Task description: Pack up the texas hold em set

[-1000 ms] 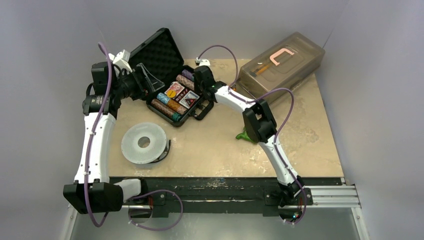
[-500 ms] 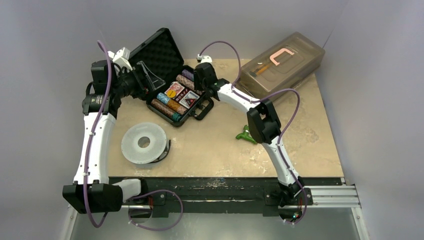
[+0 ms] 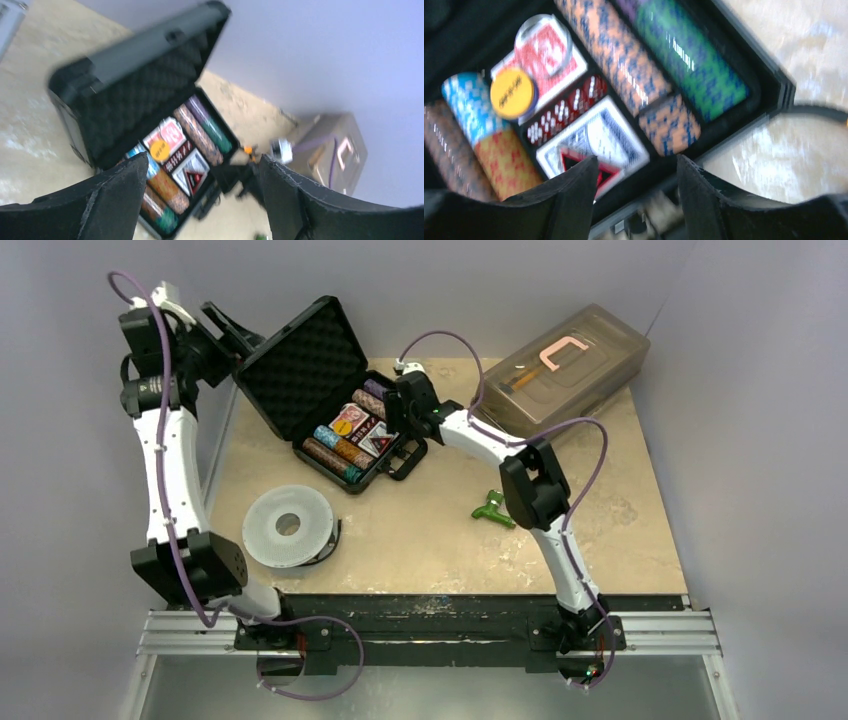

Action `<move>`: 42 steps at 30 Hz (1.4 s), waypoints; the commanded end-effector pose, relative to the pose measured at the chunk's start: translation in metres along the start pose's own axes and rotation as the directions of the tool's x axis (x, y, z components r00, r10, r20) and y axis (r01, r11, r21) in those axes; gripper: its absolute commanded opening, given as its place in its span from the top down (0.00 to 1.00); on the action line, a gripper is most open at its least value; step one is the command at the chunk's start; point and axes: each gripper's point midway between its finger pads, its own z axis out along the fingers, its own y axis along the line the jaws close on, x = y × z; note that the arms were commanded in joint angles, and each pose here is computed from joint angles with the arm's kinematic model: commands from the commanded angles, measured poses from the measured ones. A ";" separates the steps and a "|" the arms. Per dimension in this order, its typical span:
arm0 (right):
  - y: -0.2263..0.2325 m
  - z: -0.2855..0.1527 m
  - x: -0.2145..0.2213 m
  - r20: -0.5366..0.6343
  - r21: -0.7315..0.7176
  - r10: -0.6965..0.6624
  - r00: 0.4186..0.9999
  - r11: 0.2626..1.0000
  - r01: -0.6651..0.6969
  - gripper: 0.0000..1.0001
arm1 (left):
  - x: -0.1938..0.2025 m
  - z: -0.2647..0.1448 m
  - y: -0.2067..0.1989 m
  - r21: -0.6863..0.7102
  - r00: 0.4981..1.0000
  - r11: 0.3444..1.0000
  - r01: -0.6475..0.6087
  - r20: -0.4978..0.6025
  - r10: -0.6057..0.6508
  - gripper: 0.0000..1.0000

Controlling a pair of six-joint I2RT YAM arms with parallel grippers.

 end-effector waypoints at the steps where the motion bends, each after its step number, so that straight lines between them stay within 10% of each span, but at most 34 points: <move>1: 0.023 -0.073 -0.042 0.041 -0.129 0.034 0.999 0.991 -0.029 0.40 | -0.063 0.022 0.024 0.020 0.985 0.995 0.097 0.140 -0.099 0.22; 12: 0.021 -0.156 -0.001 -0.026 -0.260 0.047 0.999 0.964 -0.053 0.16 | -0.097 0.110 0.108 -0.201 0.974 0.976 -0.082 0.193 0.122 0.21; 19: 0.010 -0.170 0.025 -0.053 -0.257 0.047 0.997 0.965 -0.059 0.14 | -0.050 0.158 0.110 -0.058 0.998 0.996 0.060 -0.013 -0.061 0.24; 38: -0.012 -0.188 0.040 -0.034 -0.173 0.148 0.988 0.973 -0.151 0.12 | 0.091 0.088 -0.002 0.117 0.965 0.988 0.100 -0.253 -0.068 0.31; 42: -0.018 -0.178 0.046 -0.034 -0.135 0.174 0.984 0.975 -0.177 0.28 | 0.126 0.075 -0.001 0.112 0.941 0.987 0.118 -0.329 -0.075 0.31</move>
